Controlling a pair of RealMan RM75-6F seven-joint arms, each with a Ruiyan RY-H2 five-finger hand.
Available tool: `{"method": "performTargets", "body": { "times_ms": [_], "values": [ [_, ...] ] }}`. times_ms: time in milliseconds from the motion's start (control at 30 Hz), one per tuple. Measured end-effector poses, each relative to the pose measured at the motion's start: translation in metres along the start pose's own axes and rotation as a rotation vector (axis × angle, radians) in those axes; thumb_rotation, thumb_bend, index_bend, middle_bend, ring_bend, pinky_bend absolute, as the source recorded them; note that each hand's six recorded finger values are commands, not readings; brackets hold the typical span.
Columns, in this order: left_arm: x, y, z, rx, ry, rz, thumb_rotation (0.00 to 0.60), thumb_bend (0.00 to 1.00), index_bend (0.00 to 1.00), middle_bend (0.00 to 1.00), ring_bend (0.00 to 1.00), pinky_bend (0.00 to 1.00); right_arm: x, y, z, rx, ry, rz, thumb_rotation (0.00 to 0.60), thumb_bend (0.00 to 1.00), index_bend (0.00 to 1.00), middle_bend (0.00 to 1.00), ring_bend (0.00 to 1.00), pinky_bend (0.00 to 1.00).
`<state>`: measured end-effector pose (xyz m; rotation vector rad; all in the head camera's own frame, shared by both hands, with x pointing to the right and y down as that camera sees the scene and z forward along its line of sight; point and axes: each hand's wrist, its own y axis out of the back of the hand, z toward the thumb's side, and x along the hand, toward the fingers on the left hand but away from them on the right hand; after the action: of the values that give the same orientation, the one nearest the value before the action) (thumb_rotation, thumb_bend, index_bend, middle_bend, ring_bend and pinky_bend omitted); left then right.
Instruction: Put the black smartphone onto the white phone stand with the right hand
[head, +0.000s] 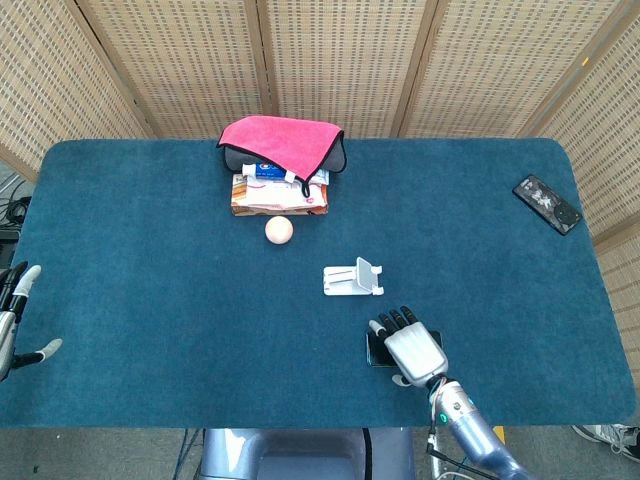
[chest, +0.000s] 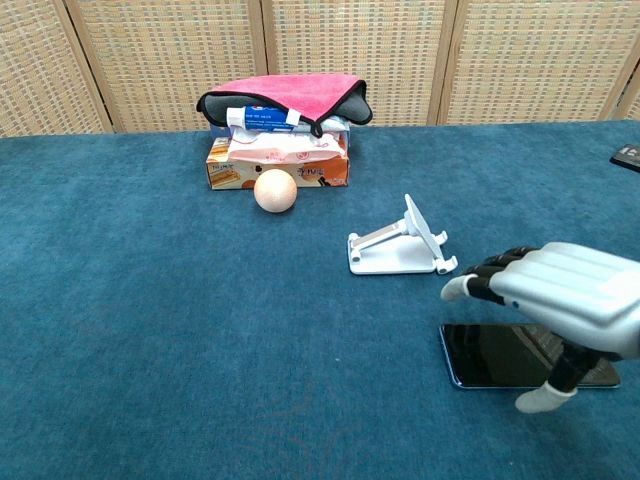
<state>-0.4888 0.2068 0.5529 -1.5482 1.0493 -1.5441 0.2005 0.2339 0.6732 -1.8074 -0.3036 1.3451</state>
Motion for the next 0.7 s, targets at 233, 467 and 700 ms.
{"method": "performTargets", "body": {
  "times_ms": [233, 467, 700],
  "values": [
    [0.002, 0.000, -0.001, -0.002, 0.005, -0.004, 0.600, 0.00, 0.00, 0.00, 0.00, 0.00, -0.011, -0.005, 0.014, -0.012, 0.003, 0.036, 0.600, 0.04, 0.16, 0.20, 0.19, 0.21],
    [0.003, -0.001, -0.002, -0.001, 0.009, -0.010, 0.600, 0.00, 0.00, 0.00, 0.00, 0.00, -0.015, -0.005, 0.009, -0.025, -0.003, 0.059, 0.600, 0.05, 0.17, 0.22, 0.21, 0.22],
    [0.003, -0.002, -0.002, 0.003, 0.011, -0.017, 0.600, 0.00, 0.00, 0.00, 0.00, 0.00, -0.023, -0.003, 0.003, -0.037, -0.008, 0.079, 0.600, 0.10, 0.20, 0.24, 0.23, 0.27]
  ]
}}
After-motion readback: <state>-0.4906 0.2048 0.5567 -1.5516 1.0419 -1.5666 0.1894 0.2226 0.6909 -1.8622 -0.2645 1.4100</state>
